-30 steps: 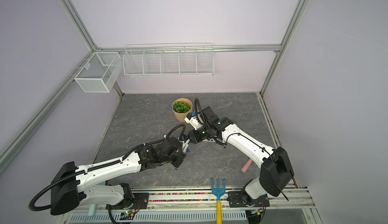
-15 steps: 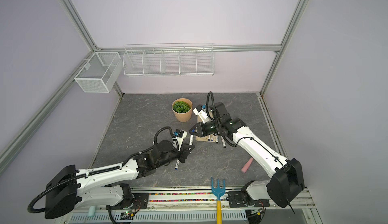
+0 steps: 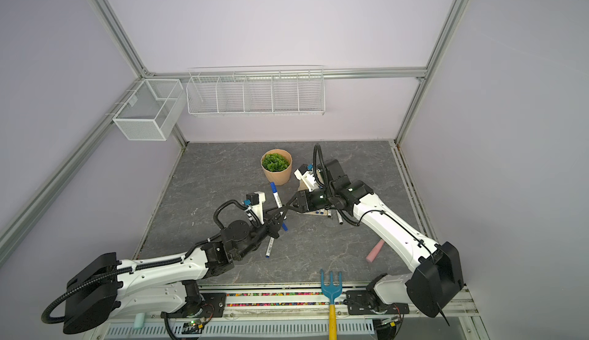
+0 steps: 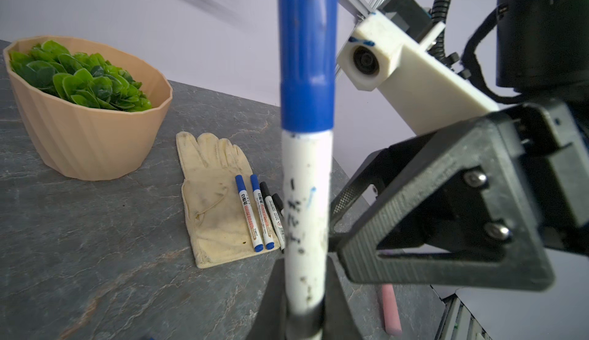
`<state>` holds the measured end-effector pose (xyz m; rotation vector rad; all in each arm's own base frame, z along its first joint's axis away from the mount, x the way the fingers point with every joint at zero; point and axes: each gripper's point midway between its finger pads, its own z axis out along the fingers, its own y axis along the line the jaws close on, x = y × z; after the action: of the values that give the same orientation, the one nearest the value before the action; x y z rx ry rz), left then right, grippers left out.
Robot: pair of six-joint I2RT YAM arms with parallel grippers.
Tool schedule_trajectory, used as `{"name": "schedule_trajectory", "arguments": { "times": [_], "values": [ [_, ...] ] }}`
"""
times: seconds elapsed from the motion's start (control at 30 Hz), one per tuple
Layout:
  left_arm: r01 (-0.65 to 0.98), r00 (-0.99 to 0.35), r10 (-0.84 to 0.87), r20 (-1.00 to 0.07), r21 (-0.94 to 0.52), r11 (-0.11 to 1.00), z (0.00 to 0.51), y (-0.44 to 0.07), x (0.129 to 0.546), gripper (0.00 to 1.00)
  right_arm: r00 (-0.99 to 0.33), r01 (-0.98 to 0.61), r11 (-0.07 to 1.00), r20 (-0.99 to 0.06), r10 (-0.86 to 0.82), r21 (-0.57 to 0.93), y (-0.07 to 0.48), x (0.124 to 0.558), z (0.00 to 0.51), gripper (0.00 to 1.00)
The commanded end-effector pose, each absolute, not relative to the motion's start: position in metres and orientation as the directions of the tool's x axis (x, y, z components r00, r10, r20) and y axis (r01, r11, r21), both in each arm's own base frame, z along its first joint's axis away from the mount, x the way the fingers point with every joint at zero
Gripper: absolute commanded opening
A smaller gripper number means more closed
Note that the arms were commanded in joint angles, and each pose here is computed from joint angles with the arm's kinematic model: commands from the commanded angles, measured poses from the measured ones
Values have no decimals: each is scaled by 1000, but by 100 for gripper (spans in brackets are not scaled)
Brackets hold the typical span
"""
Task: Insert the pens into the pen caps
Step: 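Open the left gripper off the capped marker while right gripper holds it by the cap, then set capped marker on glove with right gripper while left moves to white marker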
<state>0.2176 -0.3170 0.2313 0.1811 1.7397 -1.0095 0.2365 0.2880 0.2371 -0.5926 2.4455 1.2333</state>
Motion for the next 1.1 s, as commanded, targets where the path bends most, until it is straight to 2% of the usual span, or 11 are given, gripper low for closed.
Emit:
{"name": "schedule_trajectory", "arguments": {
  "times": [0.0,0.17,0.37,0.53,0.7,0.87,0.93,0.97,1.0,1.07],
  "values": [
    [554,-406,-389,-827,-561,614,245,-316,220,0,-796,-588,465,-575,-187,662,294,232,272,49],
    [567,-410,-368,-835,-549,614,245,-322,219,0,-755,-642,416,-626,-196,644,310,225,283,51],
    [576,-409,-359,-839,-542,612,247,-324,218,0,-741,-656,459,-626,-243,599,326,234,269,49],
    [580,-404,-361,-841,-540,610,248,-324,216,0,-741,-657,467,-622,-253,592,334,239,261,37],
    [590,-399,-363,-842,-539,601,250,-324,214,0,-740,-655,480,-623,-253,584,335,240,258,20],
    [580,-393,-370,-842,-539,611,249,-318,215,0,-751,-631,532,-615,-238,565,328,247,252,13],
    [556,-395,-361,-845,-533,638,243,-313,217,8,-767,-604,570,-600,-227,557,321,253,247,13],
    [546,-400,-347,-849,-524,653,239,-310,217,27,-780,-580,603,-588,-215,548,315,259,241,12],
    [535,-404,-330,-853,-513,671,235,-306,217,35,-794,-552,634,-572,-203,542,308,264,234,12],
    [496,-423,-284,-860,-482,722,220,-295,217,41,-843,-460,709,-515,-159,534,289,279,215,12]
  ]
}}
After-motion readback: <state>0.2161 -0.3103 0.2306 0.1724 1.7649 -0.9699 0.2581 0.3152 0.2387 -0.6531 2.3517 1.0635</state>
